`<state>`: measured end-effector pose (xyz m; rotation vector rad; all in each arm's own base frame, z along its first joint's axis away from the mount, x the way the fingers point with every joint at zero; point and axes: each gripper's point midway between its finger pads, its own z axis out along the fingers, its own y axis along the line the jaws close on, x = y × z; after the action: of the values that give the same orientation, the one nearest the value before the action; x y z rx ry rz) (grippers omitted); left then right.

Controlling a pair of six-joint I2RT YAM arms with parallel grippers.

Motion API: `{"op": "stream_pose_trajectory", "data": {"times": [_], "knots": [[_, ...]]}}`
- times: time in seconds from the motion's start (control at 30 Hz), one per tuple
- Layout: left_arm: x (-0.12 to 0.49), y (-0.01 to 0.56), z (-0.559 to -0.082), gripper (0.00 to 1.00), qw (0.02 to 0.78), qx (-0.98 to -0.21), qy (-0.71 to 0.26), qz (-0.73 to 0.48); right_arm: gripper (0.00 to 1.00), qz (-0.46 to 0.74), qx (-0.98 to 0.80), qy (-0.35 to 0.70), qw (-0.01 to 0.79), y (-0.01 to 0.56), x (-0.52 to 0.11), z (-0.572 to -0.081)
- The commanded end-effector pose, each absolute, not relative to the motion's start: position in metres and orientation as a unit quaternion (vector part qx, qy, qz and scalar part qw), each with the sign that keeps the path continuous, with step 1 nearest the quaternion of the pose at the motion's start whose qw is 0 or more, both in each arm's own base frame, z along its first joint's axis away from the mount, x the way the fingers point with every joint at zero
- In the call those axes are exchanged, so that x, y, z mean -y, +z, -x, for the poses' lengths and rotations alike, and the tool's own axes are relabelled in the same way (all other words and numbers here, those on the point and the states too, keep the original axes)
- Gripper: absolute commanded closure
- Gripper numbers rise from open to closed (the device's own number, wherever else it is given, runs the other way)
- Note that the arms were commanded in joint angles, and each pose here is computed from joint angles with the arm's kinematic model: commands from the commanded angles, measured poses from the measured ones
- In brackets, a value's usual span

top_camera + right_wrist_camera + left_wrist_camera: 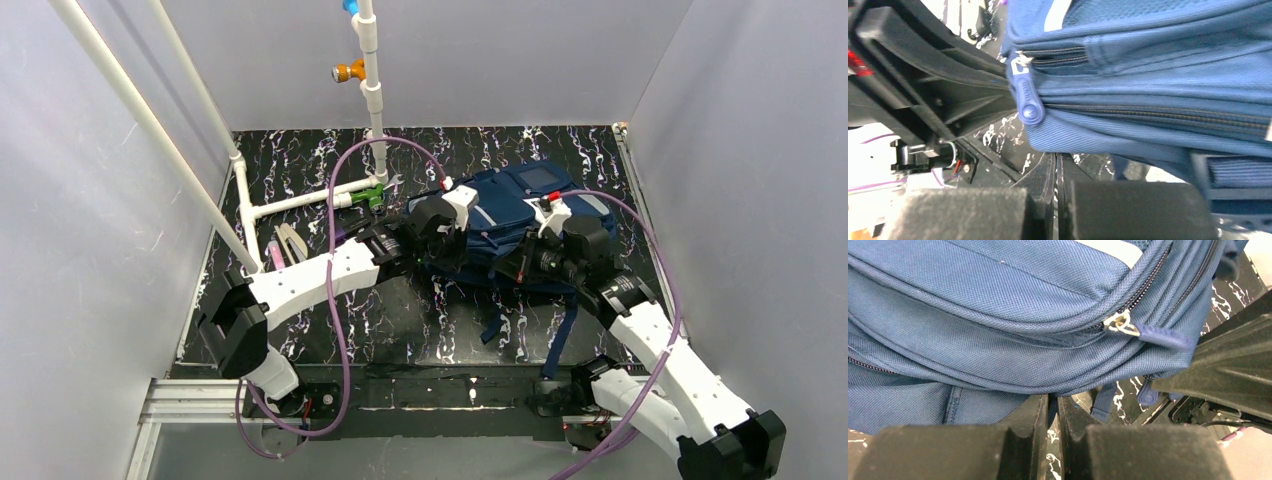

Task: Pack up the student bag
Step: Zip the student bag at the center of the board.

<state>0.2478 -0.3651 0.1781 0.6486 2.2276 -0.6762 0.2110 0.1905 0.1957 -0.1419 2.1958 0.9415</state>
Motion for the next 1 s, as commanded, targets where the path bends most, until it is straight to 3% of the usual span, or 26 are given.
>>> {"op": "stream_pose_trajectory", "data": {"times": [0.0,0.03,0.13,0.2,0.37,0.47,0.6,0.87,0.97], "knots": [[0.387,0.219,-0.244,1.0,0.394,-0.817,-0.345,-0.242,0.99,0.079,-0.793,0.471,0.379,0.246,-0.231,-0.206],[0.383,0.216,-0.241,1.0,0.394,-0.816,-0.342,-0.249,0.99,0.073,-0.799,0.469,0.37,0.243,-0.231,-0.205],[0.365,0.214,-0.23,0.7,0.405,-0.807,-0.335,-0.269,0.99,0.039,-0.817,0.457,0.349,0.231,-0.227,-0.205],[0.35,0.209,-0.216,0.56,0.406,-0.8,-0.338,-0.283,0.99,0.02,-0.826,0.454,0.333,0.225,-0.227,-0.206],[0.336,0.216,-0.172,0.42,0.416,-0.768,-0.363,-0.326,0.99,-0.017,-0.851,0.451,0.268,0.206,-0.231,-0.201],[0.346,0.221,-0.162,0.44,0.469,-0.752,-0.326,-0.33,0.99,-0.044,-0.866,0.445,0.223,0.193,-0.233,-0.195],[0.356,0.202,-0.182,0.55,0.487,-0.788,-0.251,-0.282,0.99,-0.111,-0.869,0.438,0.201,0.186,-0.229,-0.196],[0.377,0.17,-0.192,0.53,0.5,-0.777,-0.153,-0.351,0.99,-0.196,-0.848,0.446,0.208,0.188,-0.221,-0.201],[0.38,0.168,-0.199,0.64,0.504,-0.778,-0.13,-0.353,0.99,-0.202,-0.851,0.441,0.201,0.184,-0.22,-0.2]]}}
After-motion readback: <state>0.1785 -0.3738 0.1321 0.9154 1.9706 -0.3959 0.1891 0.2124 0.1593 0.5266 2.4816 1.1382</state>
